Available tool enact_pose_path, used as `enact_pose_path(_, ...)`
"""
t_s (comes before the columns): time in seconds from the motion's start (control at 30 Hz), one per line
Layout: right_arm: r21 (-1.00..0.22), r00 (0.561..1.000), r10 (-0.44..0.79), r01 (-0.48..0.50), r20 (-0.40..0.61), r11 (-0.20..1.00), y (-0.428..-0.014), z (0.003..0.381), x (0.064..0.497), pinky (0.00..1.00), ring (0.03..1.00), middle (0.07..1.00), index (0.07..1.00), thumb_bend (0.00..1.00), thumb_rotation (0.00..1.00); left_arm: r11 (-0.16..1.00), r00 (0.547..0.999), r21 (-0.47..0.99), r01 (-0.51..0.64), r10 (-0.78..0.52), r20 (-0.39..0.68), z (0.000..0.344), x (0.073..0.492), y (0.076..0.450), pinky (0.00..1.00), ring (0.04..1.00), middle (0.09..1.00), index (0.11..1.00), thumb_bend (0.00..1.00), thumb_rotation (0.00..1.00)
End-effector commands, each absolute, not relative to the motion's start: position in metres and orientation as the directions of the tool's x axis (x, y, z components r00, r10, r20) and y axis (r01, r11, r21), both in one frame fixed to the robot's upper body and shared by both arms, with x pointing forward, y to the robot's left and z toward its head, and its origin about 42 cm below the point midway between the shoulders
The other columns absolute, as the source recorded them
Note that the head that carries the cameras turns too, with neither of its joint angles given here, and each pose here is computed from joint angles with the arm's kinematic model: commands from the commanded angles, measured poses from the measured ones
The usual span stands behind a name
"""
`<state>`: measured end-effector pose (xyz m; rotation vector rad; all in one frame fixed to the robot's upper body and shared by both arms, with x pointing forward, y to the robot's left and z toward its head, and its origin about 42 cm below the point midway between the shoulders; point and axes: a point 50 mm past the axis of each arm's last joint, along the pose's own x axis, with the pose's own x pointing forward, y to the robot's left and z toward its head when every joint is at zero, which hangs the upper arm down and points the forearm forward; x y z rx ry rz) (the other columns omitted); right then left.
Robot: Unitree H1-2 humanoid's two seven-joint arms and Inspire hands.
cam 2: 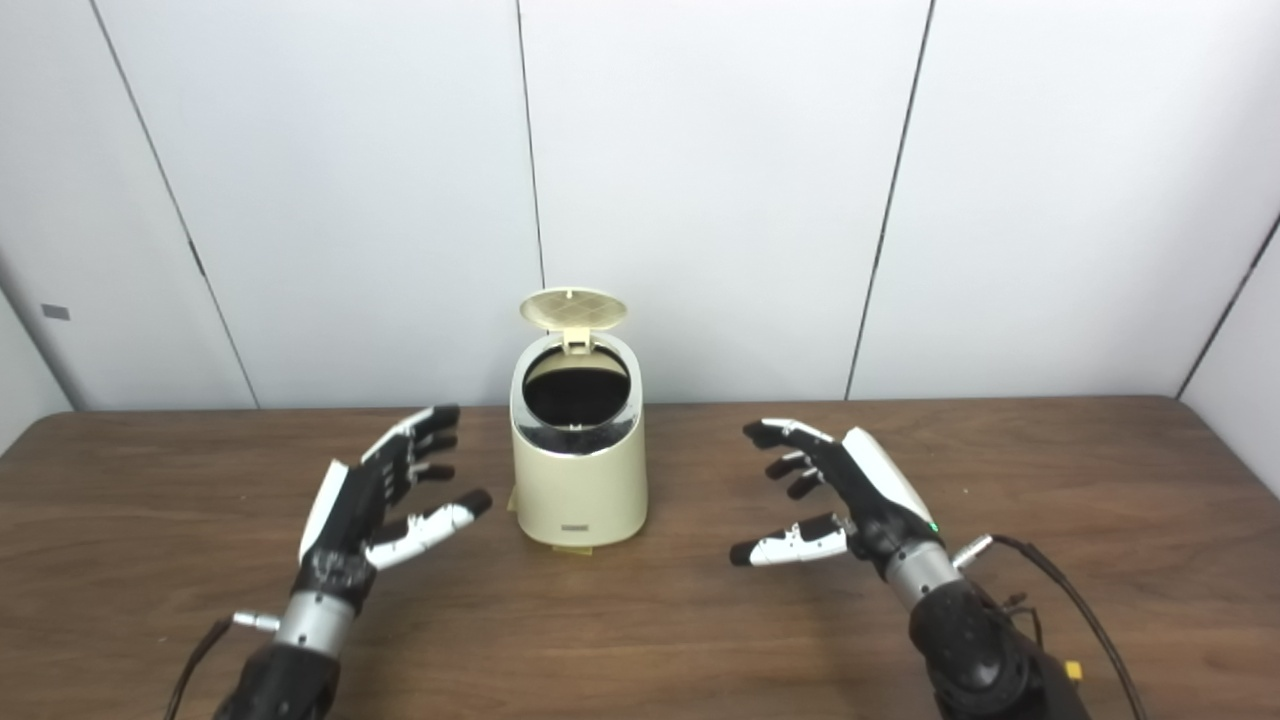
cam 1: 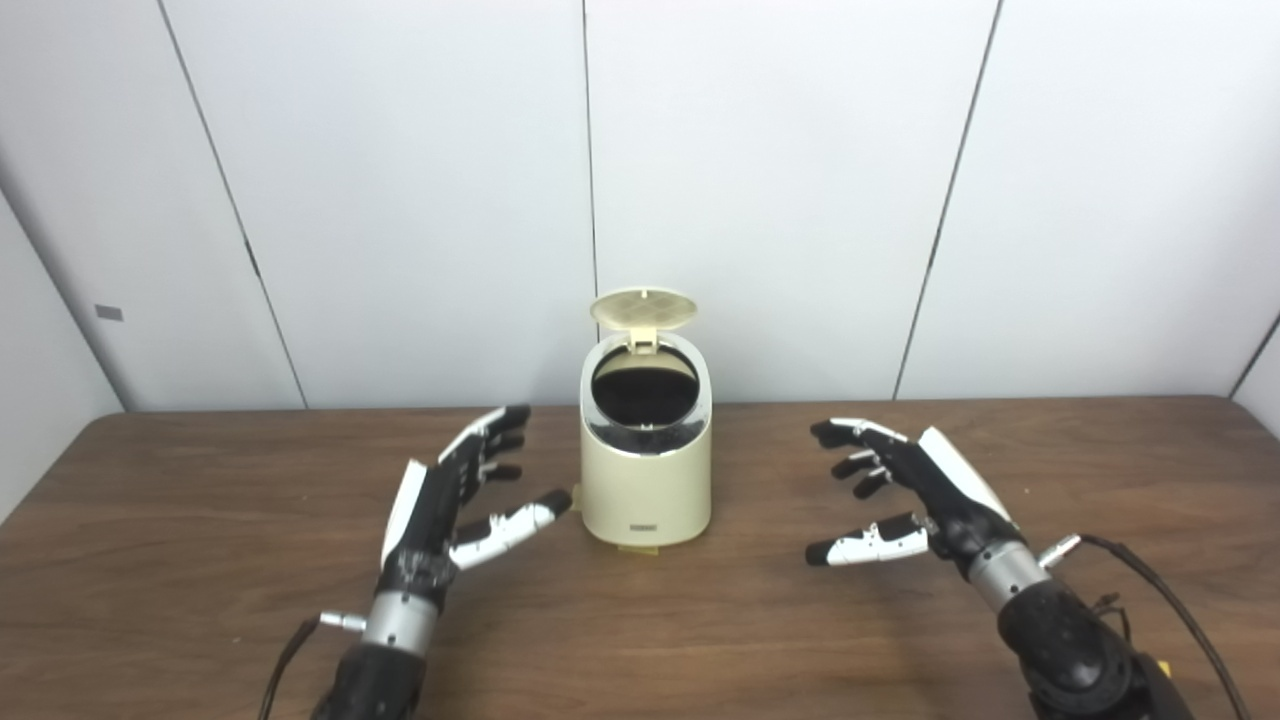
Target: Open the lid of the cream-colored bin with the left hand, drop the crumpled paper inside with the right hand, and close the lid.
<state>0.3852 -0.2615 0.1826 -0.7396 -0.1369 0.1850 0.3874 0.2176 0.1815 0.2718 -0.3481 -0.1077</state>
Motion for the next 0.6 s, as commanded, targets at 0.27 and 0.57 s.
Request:
enact_pose_path(0.27,-0.681,0.970,0.208,-0.070,0.123,0.729,-0.250,0.183,0.388,0.59,0.702,0.794,0.809,0.93,0.16,0.916,0.836,0.395,0.066,-0.267,0.479,0.295,0.438,0.198,0.88,0.978,1.000,0.977,0.96,0.31)
enact_pose_path(0.57,-0.674,0.968,0.210,-0.063,0.138,0.736,-0.248,0.180,0.388,0.57,0.695,0.794,0.804,0.92,0.15,0.824,0.813,0.562,0.073,-0.376,0.445,0.342,0.461,0.177,0.87,0.966,0.993,0.965,1.00,0.42)
